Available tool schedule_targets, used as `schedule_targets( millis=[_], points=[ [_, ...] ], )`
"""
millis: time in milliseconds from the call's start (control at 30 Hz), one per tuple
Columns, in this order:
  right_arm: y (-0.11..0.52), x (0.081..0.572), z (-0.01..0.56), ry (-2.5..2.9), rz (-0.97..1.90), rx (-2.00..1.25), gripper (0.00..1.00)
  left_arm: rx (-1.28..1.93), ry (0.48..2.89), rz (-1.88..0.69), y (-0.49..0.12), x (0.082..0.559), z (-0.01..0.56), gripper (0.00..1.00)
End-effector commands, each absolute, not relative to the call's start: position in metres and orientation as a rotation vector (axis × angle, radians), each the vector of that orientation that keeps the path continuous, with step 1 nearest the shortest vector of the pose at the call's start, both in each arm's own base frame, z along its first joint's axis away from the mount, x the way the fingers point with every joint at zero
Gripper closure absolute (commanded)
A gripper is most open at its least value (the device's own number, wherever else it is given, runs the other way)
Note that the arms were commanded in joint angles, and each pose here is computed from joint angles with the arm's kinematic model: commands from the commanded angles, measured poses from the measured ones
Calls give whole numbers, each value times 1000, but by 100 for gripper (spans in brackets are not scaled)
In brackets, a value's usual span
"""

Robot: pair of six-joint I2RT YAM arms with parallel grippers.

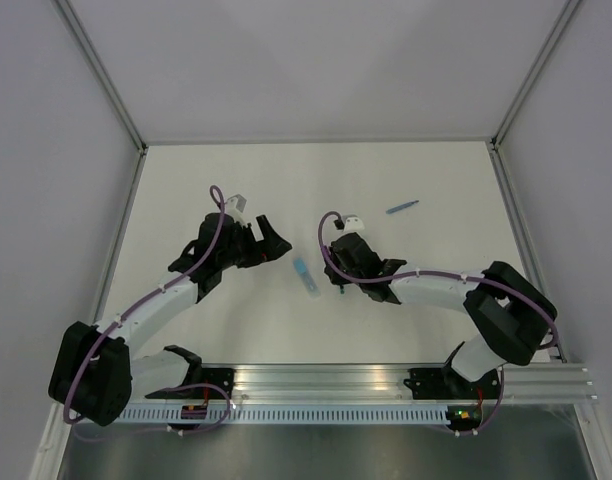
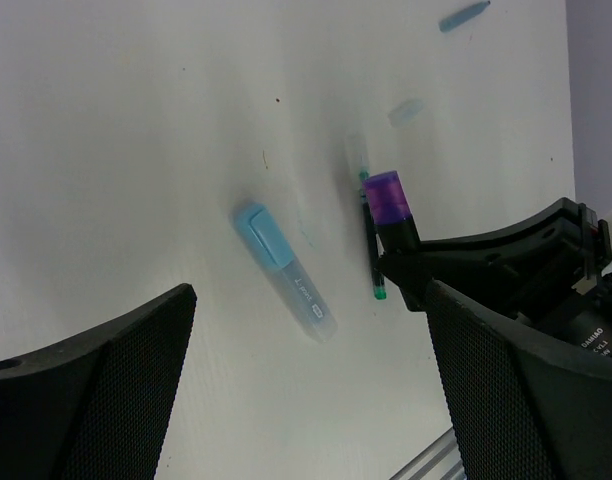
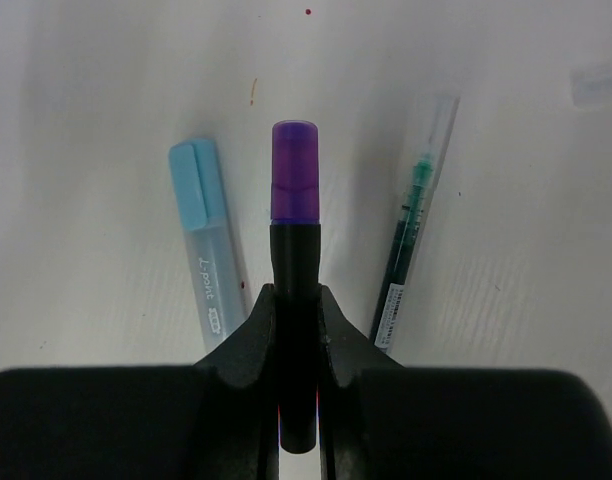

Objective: Insert the pens into the pen caps

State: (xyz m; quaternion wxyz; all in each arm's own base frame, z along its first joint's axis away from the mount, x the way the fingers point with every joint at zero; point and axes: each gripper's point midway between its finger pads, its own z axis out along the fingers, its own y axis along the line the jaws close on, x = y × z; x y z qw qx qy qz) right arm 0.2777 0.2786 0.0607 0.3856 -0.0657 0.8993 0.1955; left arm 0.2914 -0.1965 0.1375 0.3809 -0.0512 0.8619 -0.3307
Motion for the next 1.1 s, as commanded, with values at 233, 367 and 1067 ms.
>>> schedule_targets(
  millis=[233, 367, 1067],
  points=[
    [288, 297, 55, 2266, 430, -74, 82, -146, 2189, -921, -206, 297, 142, 0],
    [288, 297, 51, 2274, 425, -65, 78, -158, 2189, -939, -208, 297, 141, 0],
    [289, 307, 70, 2252, 367, -45, 66, -146, 2204, -970, -212, 295, 141, 0]
  ],
)
